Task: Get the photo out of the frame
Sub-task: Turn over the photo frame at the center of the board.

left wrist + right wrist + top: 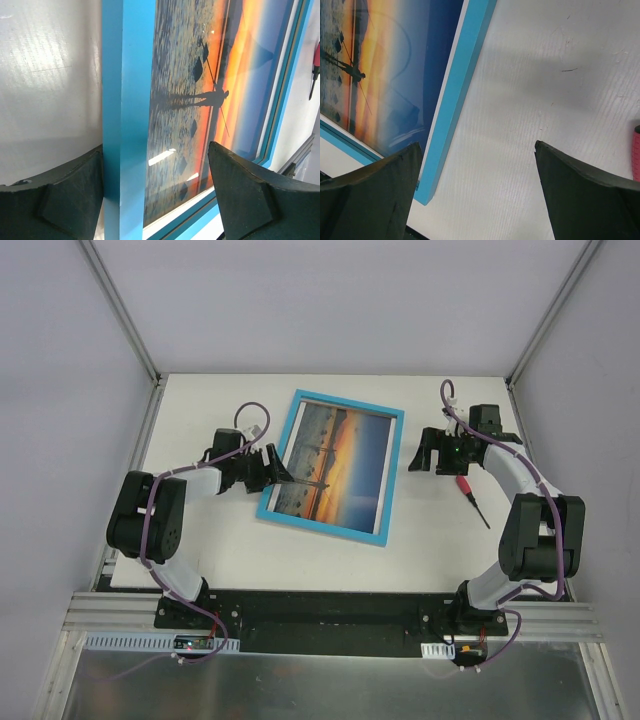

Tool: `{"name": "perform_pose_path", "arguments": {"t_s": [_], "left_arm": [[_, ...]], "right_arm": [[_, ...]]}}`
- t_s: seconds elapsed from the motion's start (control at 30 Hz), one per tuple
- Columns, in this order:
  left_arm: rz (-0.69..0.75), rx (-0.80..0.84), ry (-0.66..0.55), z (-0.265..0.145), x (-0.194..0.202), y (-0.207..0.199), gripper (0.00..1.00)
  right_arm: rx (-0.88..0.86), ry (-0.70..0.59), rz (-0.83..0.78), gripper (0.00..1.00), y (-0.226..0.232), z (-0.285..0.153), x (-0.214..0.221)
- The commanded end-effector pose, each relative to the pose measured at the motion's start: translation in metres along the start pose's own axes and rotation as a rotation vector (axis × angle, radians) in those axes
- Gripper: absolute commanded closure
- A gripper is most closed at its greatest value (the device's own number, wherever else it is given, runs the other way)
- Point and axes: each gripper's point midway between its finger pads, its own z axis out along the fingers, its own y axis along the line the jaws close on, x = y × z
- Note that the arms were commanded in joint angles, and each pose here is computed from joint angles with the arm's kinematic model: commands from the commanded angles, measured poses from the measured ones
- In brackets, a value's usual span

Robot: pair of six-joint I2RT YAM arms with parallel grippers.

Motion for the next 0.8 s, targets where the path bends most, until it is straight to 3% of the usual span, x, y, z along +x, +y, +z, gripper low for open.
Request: {"name": "perform_pose_path", "arguments": {"t_s": [0.0, 0.77], "left_arm": [[-0.002, -0.051, 0.046, 0.003, 0.017, 0.006, 0.21], [0.136, 0.080, 0.151, 0.021, 0.054, -0.057, 0.08]], "right_arm": [[0.012, -0.044, -0.030, 0.04, 0.003, -0.011, -0.018], [0.068, -0.052, -0.011, 0.04, -0.011, -0.017, -0.020]]}}
